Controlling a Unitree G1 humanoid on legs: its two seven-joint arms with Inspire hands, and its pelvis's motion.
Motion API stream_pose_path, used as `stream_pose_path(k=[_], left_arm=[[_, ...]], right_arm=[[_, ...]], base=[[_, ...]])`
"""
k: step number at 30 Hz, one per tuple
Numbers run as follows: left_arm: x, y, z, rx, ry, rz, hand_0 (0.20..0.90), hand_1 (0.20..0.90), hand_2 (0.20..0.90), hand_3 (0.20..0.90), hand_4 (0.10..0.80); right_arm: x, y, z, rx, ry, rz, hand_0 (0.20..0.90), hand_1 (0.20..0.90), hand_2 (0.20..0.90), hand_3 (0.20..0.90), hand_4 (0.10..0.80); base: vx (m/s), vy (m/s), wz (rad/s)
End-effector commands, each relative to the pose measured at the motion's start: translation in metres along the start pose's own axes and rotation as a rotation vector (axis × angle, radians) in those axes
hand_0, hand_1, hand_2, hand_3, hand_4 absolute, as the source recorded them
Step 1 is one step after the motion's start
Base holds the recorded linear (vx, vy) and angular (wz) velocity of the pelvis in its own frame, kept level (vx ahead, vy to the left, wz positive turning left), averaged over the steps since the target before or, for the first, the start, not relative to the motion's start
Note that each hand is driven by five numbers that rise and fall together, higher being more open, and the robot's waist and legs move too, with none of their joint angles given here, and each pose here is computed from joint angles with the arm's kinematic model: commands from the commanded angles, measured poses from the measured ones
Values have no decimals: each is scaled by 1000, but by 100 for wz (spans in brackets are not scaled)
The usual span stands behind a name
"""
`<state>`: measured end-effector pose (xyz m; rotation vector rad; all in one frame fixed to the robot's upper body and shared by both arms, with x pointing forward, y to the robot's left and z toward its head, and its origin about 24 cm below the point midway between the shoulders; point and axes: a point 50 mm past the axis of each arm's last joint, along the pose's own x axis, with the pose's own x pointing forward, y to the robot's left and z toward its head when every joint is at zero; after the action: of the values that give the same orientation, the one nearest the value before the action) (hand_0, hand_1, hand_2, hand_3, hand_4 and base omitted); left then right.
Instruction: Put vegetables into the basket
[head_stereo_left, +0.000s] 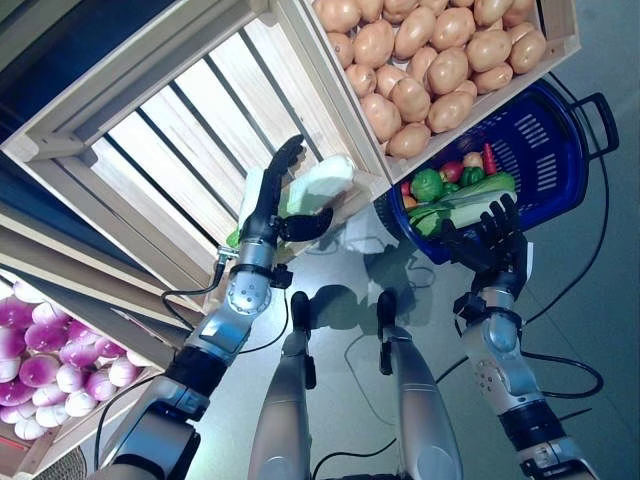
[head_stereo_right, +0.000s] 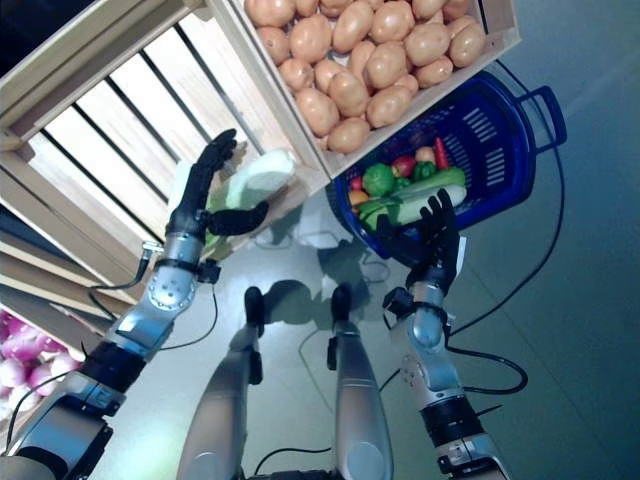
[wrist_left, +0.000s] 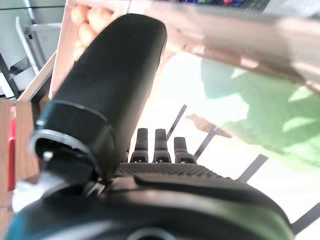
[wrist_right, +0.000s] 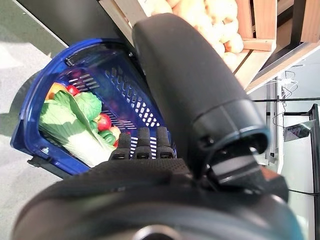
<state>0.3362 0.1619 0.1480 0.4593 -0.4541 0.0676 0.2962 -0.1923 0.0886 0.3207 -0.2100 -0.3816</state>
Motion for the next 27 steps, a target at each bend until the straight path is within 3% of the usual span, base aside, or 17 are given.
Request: stream_pose_path(k=[1,7,27], left_arm=[[15,24,44,-6,-213,139,900,900,900,900,800],[23,19,32,-5,-140,209,900,900,900,900,800],[60,36,21,353,-137,421,900,900,900,900,800]], right_arm=[[0,0,47,54,-225,69,900,900,900,900,800],[3,9,46,54,-214,88,900,900,900,900,800],[15,30,49,37,-213,161,900,900,900,900,800]], base=[[10,10,4],[28,13,1],[-3,4,0]])
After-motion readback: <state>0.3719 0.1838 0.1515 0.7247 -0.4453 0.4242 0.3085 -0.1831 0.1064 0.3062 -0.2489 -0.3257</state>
